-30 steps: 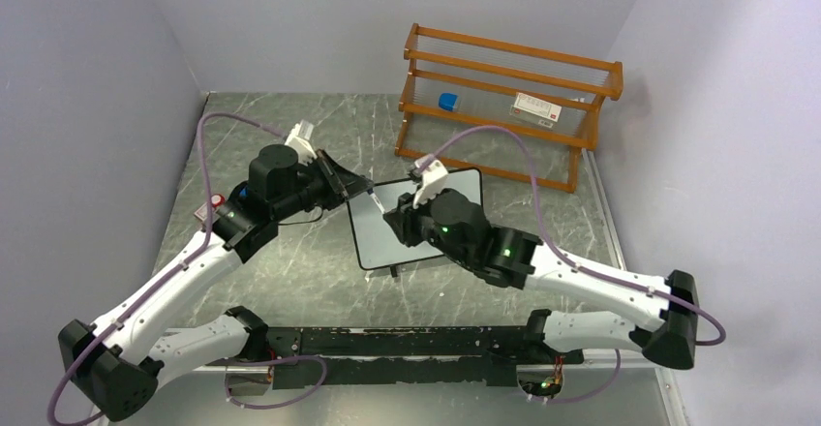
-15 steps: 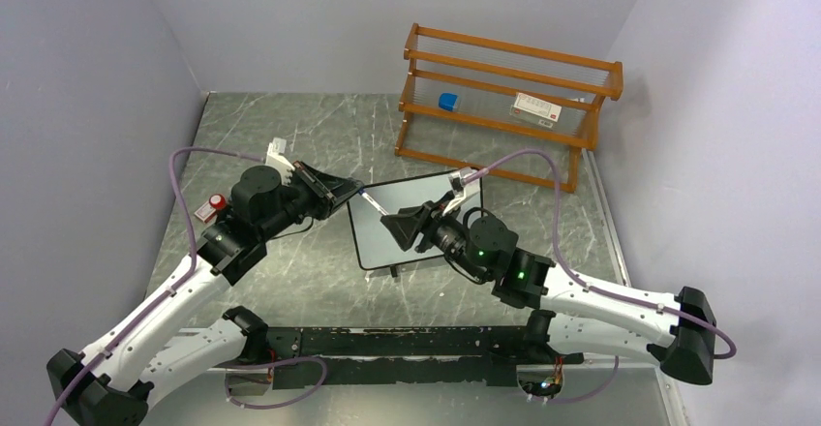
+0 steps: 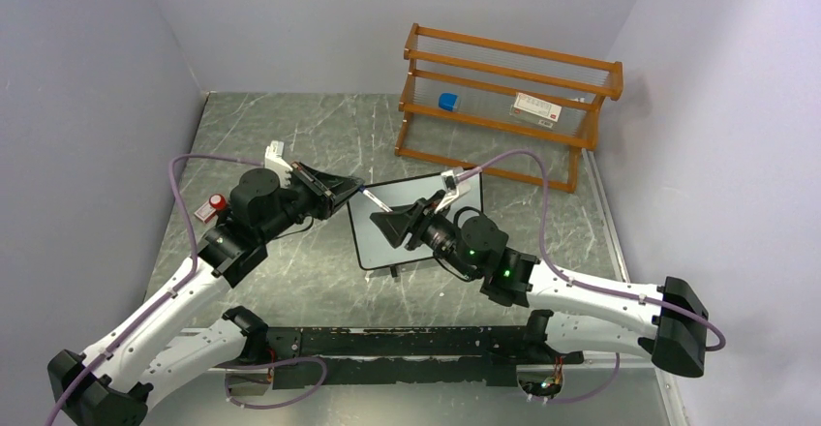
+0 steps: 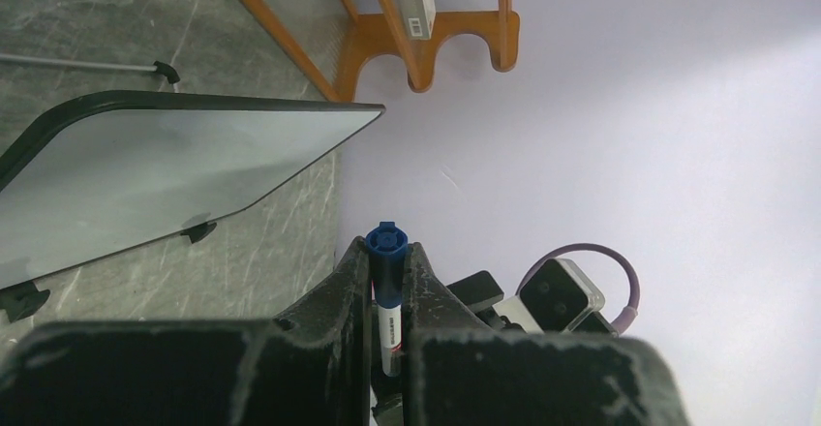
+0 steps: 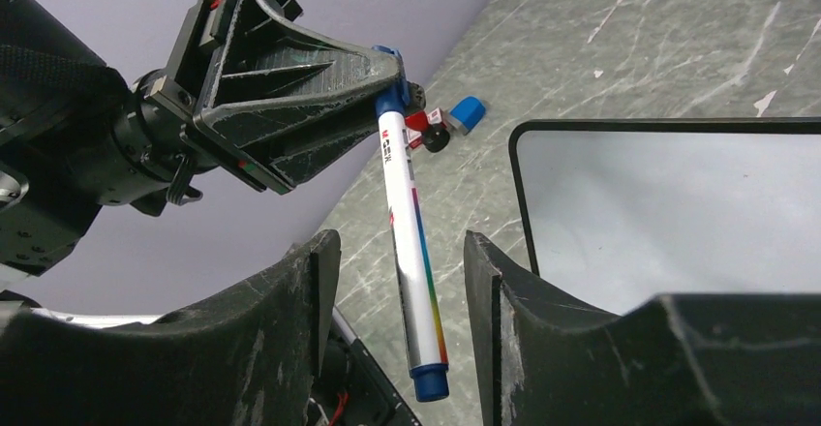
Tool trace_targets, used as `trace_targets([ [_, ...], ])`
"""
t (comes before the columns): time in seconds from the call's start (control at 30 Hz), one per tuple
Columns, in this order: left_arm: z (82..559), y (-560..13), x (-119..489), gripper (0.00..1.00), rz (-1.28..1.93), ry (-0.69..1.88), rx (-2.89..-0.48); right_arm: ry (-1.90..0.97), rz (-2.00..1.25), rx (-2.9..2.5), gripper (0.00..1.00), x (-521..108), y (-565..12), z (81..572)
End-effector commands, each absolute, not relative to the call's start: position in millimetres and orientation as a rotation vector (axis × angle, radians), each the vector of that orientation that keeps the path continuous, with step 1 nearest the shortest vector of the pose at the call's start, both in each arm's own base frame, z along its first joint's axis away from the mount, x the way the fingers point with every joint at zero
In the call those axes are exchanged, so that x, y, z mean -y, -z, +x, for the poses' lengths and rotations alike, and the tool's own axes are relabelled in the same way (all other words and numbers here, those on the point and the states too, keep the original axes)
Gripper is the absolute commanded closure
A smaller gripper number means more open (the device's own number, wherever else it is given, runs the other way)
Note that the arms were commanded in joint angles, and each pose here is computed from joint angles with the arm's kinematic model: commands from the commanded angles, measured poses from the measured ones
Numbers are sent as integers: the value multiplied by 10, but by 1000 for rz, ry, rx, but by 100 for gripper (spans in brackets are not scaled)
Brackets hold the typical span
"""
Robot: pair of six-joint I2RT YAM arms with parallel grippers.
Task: Write a sentence on the whiteboard
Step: Open the whiteboard marker at the center of the board.
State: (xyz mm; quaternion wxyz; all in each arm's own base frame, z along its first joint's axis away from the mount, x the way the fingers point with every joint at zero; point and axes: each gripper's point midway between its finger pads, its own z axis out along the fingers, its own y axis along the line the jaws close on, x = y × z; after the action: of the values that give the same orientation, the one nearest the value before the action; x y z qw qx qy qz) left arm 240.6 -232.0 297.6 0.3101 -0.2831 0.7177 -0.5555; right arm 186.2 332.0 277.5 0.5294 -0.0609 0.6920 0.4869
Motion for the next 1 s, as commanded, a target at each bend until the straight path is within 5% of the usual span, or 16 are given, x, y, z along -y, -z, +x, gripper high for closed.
trace_targets([
  [0.0,2401,-3059,2317,95,-751,1509,-1860,-1204,-100,-1582,47,-3330,-3006,1895],
  [0.97,2357,-2982,2314,95,-837,1579,-1850,-1210,-76,-1573,59,-3338,-2957,1921],
])
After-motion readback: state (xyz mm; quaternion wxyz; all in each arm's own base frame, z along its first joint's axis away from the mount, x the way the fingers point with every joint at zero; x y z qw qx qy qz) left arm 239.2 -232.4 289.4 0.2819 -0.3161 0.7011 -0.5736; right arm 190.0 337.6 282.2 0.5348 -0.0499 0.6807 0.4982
